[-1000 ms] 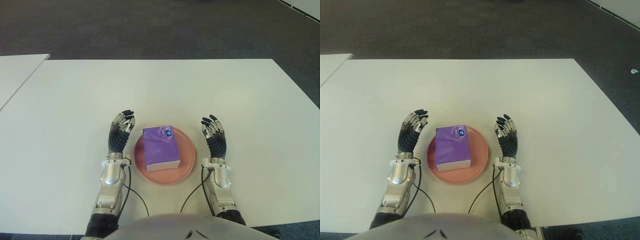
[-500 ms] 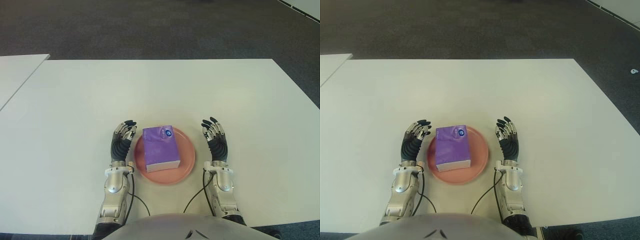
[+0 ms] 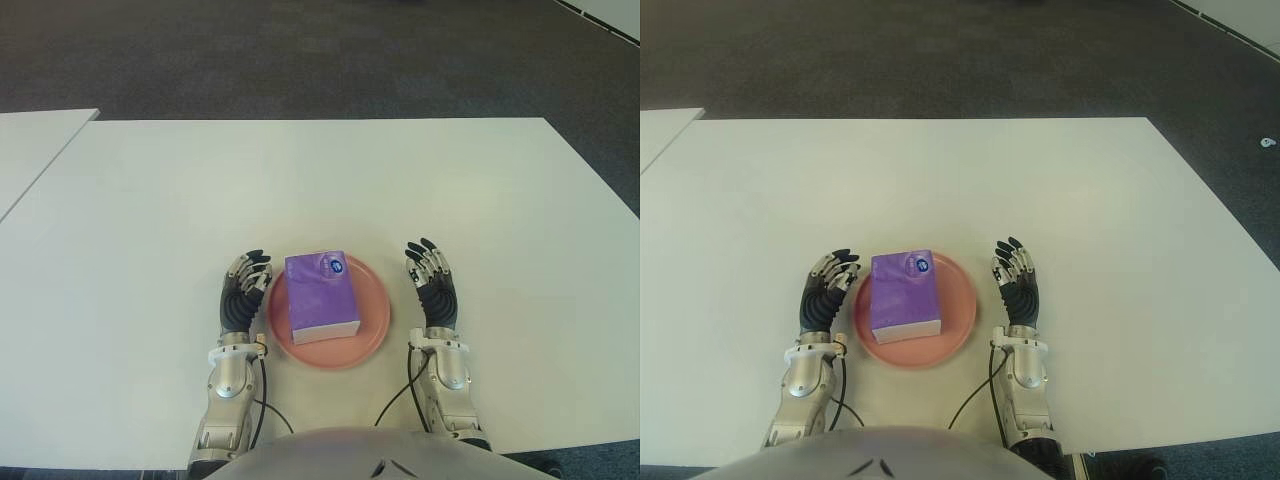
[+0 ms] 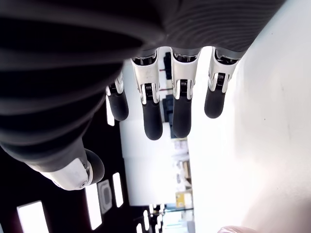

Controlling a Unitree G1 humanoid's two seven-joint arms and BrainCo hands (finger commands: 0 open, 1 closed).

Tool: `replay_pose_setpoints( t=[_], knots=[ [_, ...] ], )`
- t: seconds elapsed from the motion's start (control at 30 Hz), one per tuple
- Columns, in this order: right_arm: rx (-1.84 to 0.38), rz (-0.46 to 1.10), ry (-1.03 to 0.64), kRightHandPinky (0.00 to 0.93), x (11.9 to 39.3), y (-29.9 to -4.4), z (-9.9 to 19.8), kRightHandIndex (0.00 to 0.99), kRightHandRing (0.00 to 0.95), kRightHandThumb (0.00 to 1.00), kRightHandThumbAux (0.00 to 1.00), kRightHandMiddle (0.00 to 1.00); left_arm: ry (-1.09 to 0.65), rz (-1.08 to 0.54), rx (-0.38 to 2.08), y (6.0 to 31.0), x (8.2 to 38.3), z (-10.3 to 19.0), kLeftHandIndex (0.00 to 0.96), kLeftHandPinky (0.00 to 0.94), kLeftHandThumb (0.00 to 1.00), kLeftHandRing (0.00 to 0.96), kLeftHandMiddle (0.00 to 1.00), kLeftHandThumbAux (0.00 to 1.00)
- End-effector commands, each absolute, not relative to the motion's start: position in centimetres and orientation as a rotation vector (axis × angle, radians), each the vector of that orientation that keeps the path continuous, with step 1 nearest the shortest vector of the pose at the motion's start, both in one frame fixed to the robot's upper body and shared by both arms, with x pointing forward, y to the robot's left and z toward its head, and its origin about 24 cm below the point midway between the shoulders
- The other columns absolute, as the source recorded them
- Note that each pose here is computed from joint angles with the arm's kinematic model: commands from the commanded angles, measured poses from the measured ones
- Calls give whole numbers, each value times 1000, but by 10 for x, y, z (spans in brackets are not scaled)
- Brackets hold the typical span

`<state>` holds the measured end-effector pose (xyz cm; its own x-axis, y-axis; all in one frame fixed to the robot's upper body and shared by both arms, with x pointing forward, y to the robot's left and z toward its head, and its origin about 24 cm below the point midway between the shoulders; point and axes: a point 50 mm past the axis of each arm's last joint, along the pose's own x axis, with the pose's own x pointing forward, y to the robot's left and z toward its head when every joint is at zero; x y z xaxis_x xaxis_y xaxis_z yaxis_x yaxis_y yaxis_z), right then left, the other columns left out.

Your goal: Put the tissue paper into the plate.

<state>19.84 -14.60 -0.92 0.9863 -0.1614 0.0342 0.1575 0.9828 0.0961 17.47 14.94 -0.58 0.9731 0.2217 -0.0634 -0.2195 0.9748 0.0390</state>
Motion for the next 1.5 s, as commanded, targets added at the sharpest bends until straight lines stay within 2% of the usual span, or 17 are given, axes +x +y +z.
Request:
replay_pose_setpoints(
  t=[0.03, 0.27, 0.5, 0.97, 1.2, 1.5],
  knots=[
    [101, -177, 72, 186, 185, -147, -27, 154, 223, 350, 608, 257, 124, 219, -35, 138, 167, -6, 291, 400, 202, 380, 358, 673],
    [118, -173, 75, 208, 186, -148, -27, 161, 232, 378, 621, 265, 173, 241, -68, 133, 162, -2, 273, 388, 208, 377, 350, 731],
    [132, -162, 71, 208, 186, -148, -26, 159, 228, 370, 618, 255, 224, 281, -62, 135, 162, -11, 251, 365, 209, 362, 334, 739],
    [128, -160, 67, 219, 187, -151, -26, 162, 227, 358, 607, 251, 231, 287, -8, 134, 162, -8, 225, 319, 191, 319, 310, 722],
    [113, -160, 63, 171, 187, -153, -25, 156, 212, 341, 613, 247, 201, 266, 44, 130, 162, -1, 189, 320, 239, 303, 289, 714],
    [89, -155, 62, 123, 188, -157, -25, 143, 185, 297, 613, 234, 172, 233, 56, 125, 165, 1, 190, 347, 267, 318, 293, 697]
  ],
)
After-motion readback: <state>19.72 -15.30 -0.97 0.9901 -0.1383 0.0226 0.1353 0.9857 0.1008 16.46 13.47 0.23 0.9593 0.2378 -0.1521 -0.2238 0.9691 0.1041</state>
